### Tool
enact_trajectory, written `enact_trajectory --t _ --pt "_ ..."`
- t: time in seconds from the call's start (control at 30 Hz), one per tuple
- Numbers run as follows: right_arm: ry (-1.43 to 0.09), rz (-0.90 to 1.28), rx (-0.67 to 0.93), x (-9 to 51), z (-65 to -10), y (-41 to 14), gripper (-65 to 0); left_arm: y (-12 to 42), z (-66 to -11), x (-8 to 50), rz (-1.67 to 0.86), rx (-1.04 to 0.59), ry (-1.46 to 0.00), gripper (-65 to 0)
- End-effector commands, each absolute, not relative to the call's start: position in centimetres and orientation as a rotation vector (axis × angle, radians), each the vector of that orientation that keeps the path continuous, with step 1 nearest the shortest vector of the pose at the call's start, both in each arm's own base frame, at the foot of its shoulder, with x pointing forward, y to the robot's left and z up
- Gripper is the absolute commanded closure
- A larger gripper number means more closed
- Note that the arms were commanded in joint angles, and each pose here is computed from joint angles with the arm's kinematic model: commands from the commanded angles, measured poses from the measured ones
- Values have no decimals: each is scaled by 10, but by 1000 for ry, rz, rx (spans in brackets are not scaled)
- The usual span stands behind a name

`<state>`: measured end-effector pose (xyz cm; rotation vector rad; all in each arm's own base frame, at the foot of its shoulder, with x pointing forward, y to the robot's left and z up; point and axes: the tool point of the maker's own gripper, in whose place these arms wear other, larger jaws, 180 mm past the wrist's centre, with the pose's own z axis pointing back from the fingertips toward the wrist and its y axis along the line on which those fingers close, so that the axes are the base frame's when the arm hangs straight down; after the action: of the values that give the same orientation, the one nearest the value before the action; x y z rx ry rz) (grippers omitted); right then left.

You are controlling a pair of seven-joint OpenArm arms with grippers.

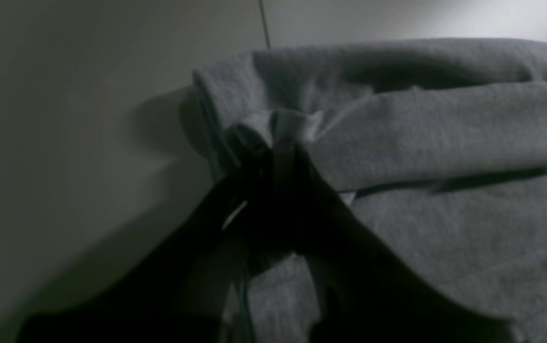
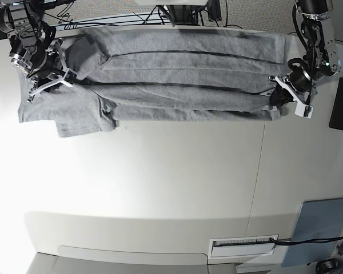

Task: Fold the T-shirt properly
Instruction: 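Move the right gripper along the folded edge and grasp the shirt corner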

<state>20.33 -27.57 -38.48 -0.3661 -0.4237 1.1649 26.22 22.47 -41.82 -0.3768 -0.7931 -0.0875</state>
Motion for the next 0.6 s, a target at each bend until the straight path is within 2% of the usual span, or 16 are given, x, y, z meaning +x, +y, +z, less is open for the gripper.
enact_trajectory --t 0.0,0.4,0.57 --pt "-440 1175 -391 210 -377 -280 -188 229 -408 268 -104 -369 -822 0" --pt "-473 1174 -419 228 -377 -287 -179 229 -408 268 -103 -369 -824 0" --pt "-480 1171 -428 232 -374 -287 -93 229 -408 268 -103 -369 -823 0"
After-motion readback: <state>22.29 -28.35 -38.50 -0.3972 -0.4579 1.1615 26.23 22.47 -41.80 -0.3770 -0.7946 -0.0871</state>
